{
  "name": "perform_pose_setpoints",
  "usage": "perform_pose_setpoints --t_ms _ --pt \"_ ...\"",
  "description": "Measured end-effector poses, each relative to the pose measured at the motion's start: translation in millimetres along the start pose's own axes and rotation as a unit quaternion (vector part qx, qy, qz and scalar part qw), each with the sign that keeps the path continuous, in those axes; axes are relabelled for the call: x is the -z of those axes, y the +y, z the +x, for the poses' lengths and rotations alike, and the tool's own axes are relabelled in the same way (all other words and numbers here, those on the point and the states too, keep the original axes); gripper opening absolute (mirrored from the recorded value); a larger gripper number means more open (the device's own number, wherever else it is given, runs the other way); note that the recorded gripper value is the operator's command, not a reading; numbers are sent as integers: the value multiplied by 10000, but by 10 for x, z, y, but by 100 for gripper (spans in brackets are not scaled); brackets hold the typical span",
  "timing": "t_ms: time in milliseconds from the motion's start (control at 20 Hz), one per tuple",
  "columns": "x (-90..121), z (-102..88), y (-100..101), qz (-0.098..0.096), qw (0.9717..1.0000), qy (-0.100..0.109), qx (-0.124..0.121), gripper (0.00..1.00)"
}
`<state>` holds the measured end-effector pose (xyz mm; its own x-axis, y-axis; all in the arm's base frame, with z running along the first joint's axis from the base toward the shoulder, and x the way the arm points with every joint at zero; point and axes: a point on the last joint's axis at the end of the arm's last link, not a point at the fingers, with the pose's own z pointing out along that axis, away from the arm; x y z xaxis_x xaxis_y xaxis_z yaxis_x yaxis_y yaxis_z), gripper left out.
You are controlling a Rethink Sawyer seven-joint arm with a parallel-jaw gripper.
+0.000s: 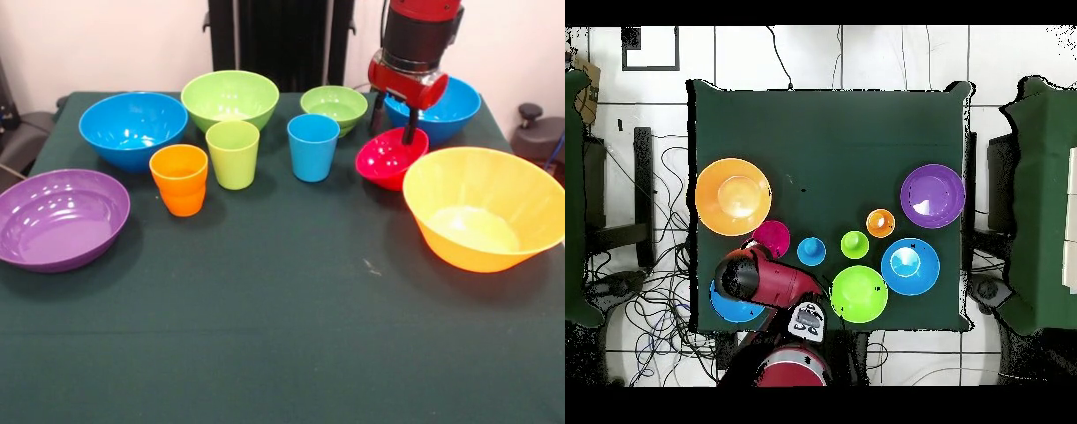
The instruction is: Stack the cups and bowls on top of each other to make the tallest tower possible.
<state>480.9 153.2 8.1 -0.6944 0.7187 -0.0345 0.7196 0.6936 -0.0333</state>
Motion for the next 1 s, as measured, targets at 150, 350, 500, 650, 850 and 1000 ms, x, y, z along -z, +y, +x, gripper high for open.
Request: perform_pose_setpoints --t_ms 150,350,500,650,850,1000 --pt "-1 -5 -4 1 10000 1 -6 100" --pt "-3 -33 -17 3 10000 3 -36 100" --pt "-5 -67 -35 4 10000 3 -74 100" --pt "-6 -98 -51 5 9999 4 -109 100" --pt "-25 -131 -75 11 9999 17 -154 100" --pt "-57 -171 -104 9 9998 7 -203 100"
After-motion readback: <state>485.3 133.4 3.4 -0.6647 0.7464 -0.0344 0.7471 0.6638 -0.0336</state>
